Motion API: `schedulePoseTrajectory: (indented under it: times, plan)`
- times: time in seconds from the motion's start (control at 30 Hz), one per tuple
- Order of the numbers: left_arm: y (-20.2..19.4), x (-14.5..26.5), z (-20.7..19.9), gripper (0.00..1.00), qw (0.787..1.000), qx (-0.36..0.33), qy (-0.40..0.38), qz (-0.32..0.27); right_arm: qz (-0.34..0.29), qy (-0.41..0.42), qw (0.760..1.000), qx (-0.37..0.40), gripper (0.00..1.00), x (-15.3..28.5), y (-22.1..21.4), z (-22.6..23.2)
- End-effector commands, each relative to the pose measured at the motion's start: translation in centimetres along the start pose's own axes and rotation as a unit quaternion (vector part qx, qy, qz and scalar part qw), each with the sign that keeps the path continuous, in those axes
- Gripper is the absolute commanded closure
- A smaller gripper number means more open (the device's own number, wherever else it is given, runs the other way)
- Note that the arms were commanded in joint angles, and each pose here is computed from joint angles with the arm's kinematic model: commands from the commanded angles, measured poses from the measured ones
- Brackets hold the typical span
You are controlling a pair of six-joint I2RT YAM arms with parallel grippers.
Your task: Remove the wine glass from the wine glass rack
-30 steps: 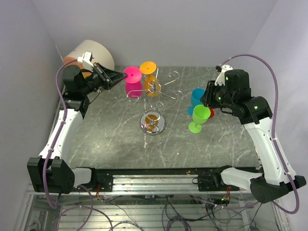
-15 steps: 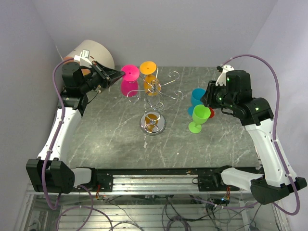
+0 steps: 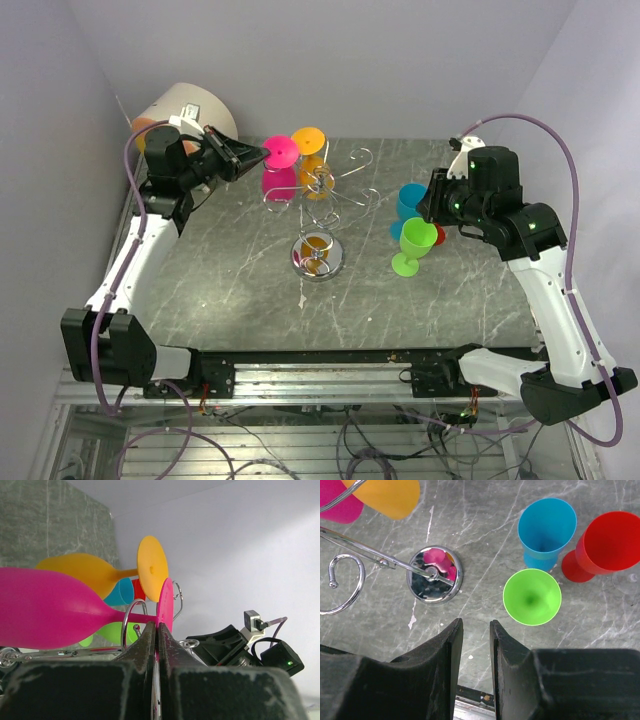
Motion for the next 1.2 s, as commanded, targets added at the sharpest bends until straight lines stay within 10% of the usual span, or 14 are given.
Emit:
schedulePoseTrajectory:
  times: [0.0, 0.77, 1.17]
  plan:
    - [-0.2, -0.2, -2.7, 0.93, 0.999, -0.031, -0.043, 0.006, -0.015, 0.0, 1.0, 0.008, 0.72, 0.0, 0.4, -0.1]
    - [-4.7, 6.6, -4.1, 0.93, 0.998, -0.066, 0.011, -0.004, -0.021, 0.02, 1.0, -0.003, 0.72, 0.6, 0.6, 0.4]
    - [-5.4, 13.8, -13.5, 0.93, 0.976, -0.166, -0.043, -0.132, -0.054, 0.127, 0.99, 0.006, 0.72, 2.1, 2.1, 2.5]
Point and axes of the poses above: each gripper's point midway between its finger pads, its own x axis back along the fingers, its own z axis along the line the jaws close on, y = z × x, the point moved 8 cm from there along x, back along the fingers, and after that the axes turned 5 degrees about x, right-handed, at the moved point
